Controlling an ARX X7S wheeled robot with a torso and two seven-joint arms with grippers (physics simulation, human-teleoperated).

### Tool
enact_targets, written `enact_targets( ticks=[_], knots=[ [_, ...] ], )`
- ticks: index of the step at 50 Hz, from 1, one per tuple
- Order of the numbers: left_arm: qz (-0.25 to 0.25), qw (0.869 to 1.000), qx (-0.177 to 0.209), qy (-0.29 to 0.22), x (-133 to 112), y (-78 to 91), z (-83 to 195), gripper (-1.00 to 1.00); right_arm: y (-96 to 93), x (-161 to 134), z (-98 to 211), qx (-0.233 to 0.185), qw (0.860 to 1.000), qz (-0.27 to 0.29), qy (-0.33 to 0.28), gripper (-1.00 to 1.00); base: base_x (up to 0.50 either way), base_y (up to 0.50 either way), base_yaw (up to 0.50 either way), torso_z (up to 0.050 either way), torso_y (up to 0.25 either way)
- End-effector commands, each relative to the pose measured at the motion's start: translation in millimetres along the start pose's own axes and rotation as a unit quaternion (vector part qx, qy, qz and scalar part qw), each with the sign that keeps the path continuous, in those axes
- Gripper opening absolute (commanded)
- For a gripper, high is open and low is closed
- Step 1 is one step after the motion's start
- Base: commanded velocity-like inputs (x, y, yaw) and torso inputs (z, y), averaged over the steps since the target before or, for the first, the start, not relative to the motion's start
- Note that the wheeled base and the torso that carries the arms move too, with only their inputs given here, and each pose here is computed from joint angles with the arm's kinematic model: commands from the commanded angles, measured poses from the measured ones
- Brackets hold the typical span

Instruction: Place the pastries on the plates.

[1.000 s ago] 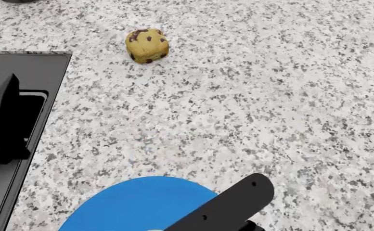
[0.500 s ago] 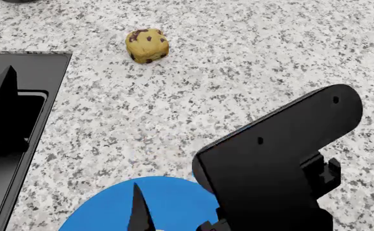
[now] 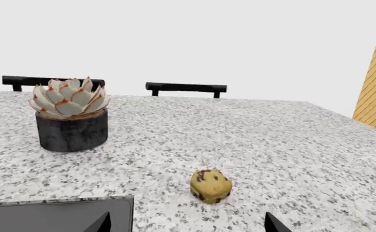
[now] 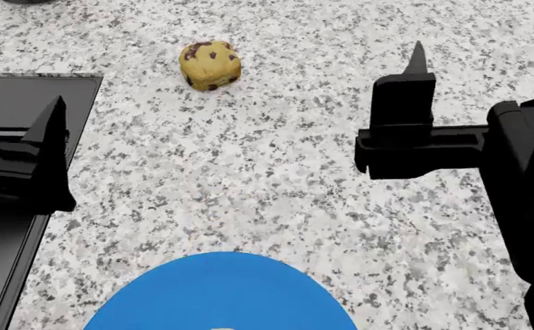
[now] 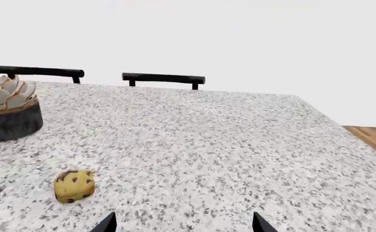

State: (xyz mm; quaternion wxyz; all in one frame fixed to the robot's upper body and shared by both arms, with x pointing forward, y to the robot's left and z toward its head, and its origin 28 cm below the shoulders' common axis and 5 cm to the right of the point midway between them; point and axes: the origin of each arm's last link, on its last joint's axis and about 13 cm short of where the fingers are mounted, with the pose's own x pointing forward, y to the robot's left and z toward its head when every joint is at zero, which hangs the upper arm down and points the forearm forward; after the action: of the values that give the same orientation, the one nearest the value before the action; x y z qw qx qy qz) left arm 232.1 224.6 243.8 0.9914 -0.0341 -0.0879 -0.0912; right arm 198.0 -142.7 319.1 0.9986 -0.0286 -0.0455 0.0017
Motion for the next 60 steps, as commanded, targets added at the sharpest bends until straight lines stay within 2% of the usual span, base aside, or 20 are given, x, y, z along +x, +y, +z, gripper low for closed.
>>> enact_targets(
  ticks=[1, 3, 4, 7, 9, 13, 16, 20, 24, 28, 32, 39, 47, 54, 60],
  knots=[
    [-0.049, 0.999, -0.006, -0.012, 43, -2.6, 15, 1.0, -7.8, 10, 1, 0.001, 0.999, -0.029, -0.027, 1.0, 0.0, 0.0, 0.0, 0.0, 0.0],
    [-0.065, 0.998, -0.02, 0.003, 72, -5.9, 21, 1.0, -7.7, 10, 0, 0.001, 0.999, -0.03, -0.025, 1.0, 0.0, 0.0, 0.0, 0.0, 0.0],
    [-0.063, 0.998, -0.019, 0.003, 79, -6.2, 22, 1.0, -7.7, 10, 0, 0.002, 0.999, -0.03, -0.025, 1.0, 0.0, 0.0, 0.0, 0.0, 0.0],
    [-0.089, 0.995, -0.03, 0.031, 119, -13.3, 27, 1.0, -8.1, 8, -2, 0.004, 0.999, -0.029, -0.023, 1.0, 0.0, 0.0, 0.0, 0.0, 0.0],
    [-0.089, 0.994, -0.03, 0.047, 150, -15.5, 26, 1.0, -8.9, 9, -4, 0.008, 0.999, -0.031, -0.02, 1.0, 0.0, 0.0, 0.0, 0.0, 0.0],
    [-0.082, 0.995, -0.017, 0.06, 189, -19.8, 25, 1.0, -7.9, 9, -8, 0.007, 0.999, -0.03, -0.019, 1.0, 0.0, 0.0, 0.0, 0.0, 0.0],
    [-0.069, 0.993, -0.001, 0.099, 210, -19.3, 5, 1.0, -7.8, 10, -9, 0.01, 0.999, -0.032, -0.02, 1.0, 0.0, 0.0, 0.0, 0.0, 0.0],
    [-0.051, 0.991, -0.004, 0.12, 212, -20.7, -7, 1.0, -7.1, 10, -10, 0.012, 0.999, -0.033, -0.02, 1.0, 0.0, 0.0, 0.0, 0.0, 0.0],
    [-0.03, 0.991, 0.031, 0.126, 211, -26.0, -14, 1.0, -6.8, 6, -12, 0.013, 0.999, -0.03, -0.018, 1.0, 0.0, 0.0, 0.0, 0.0, 0.0],
    [-0.022, 0.989, 0.043, 0.138, 209, -32.2, -24, 1.0, -8.1, 5, -13, 0.016, 0.999, -0.031, -0.016, 1.0, 0.0, 0.0, 0.0, 0.0, 0.0],
    [-0.001, 0.989, 0.04, 0.143, 207, -34.3, -33, 1.0, -8.6, 2, -15, 0.017, 0.999, -0.031, -0.016, 1.0, 0.0, 0.0, 0.0, 0.0, 0.0],
    [0.055, 0.99, 0.035, 0.124, 209, -26.7, -31, 1.0, -8.7, -1, -14, 0.022, 0.999, -0.029, -0.014, 1.0, 0.0, 0.0, 0.0, 0.0, 0.0],
    [0.038, 0.989, 0.045, 0.137, 208, -29.1, -30, 1.0, -7.9, -4, -13, 0.022, 0.999, -0.028, -0.013, 1.0, 0.0, 0.0, 0.0, 0.0, 0.0],
    [0.044, 0.987, 0.047, 0.144, 207, -25.9, -34, 1.0, -9.1, -4, -14, 0.023, 0.999, -0.03, -0.011, 1.0, 0.0, 0.0, 0.0, 0.0, 0.0],
    [0.026, 0.988, 0.046, 0.145, 206, -31.2, -34, 1.0, -8.4, -4, -14, 0.024, 0.999, -0.029, -0.008, 1.0, 0.0, 0.0, 0.0, 0.0, 0.0]
  ],
)
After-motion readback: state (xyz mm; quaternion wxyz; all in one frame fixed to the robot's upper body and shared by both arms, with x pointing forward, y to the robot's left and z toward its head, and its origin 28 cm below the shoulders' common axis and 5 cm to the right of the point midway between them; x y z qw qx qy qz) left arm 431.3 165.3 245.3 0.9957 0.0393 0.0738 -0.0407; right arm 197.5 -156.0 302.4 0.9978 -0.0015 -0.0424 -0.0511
